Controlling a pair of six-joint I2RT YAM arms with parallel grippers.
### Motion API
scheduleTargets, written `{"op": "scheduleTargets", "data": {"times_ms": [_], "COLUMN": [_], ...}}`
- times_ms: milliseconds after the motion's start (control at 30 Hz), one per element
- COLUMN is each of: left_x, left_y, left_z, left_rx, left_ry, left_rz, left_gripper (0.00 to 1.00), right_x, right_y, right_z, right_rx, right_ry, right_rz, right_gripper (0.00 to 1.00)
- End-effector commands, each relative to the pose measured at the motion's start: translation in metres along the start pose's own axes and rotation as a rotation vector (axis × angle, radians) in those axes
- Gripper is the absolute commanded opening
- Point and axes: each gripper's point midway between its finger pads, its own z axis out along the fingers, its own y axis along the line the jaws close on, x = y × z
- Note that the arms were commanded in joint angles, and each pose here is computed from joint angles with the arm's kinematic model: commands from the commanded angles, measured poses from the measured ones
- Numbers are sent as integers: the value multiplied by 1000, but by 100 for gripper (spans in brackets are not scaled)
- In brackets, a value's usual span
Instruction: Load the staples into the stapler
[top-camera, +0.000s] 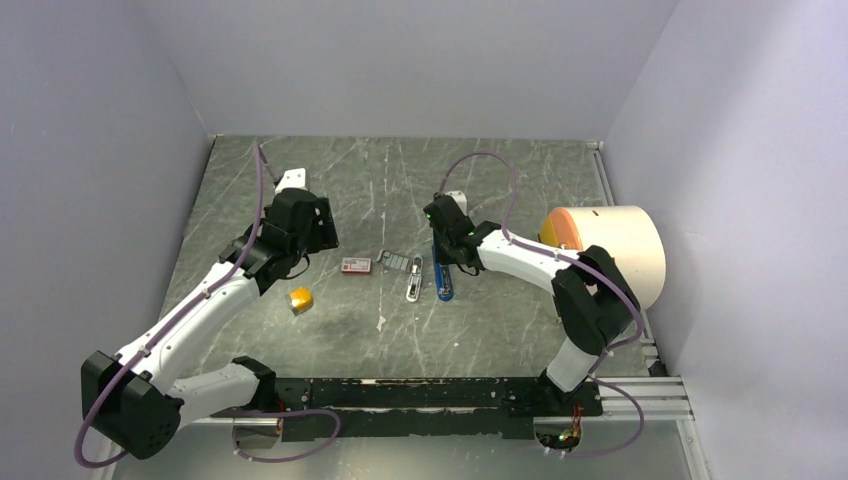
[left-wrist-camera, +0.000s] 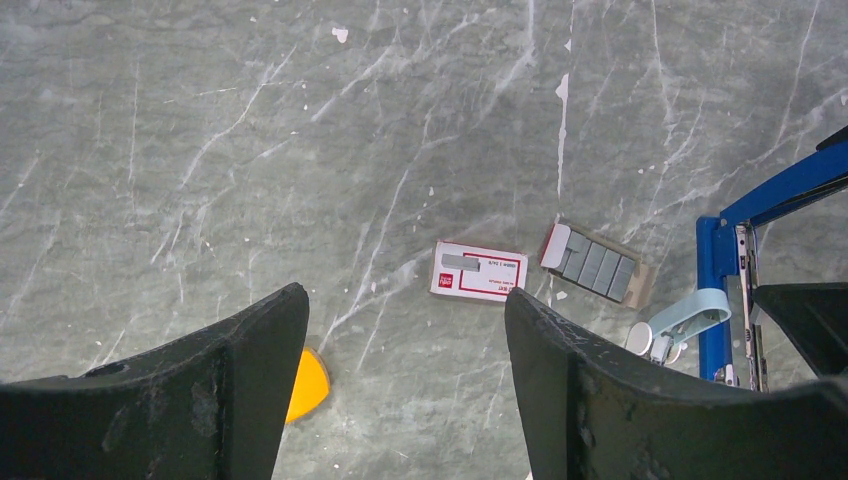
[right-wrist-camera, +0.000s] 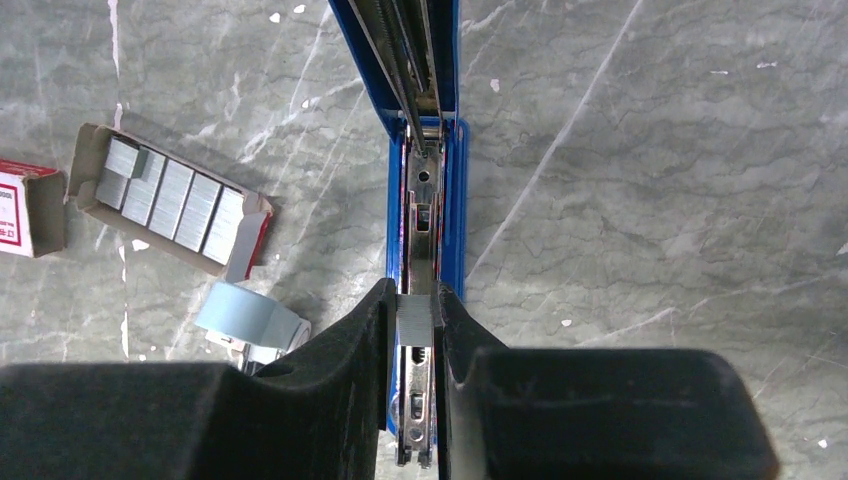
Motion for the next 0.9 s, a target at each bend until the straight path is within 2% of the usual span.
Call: {"op": "scheduleTargets", "data": {"times_ms": [0, 600, 867], "left_x": [-5, -5, -5], "left_y": [0, -1, -2], "left_z": [-1, 0, 0], "left_rx": [11, 14, 17], "left_ry": [-14, -11, -10], "left_rz": [-11, -12, -12], "left_gripper": [77, 77, 77], "right_x": [4, 20, 24], "right_y": [-4, -6, -4], "right_z": [8, 14, 9], "right_rx": [14, 9, -6], "right_ry": [5, 58, 79], "right_rz": [-4, -57, -43], "right_gripper": [20, 20, 27]}}
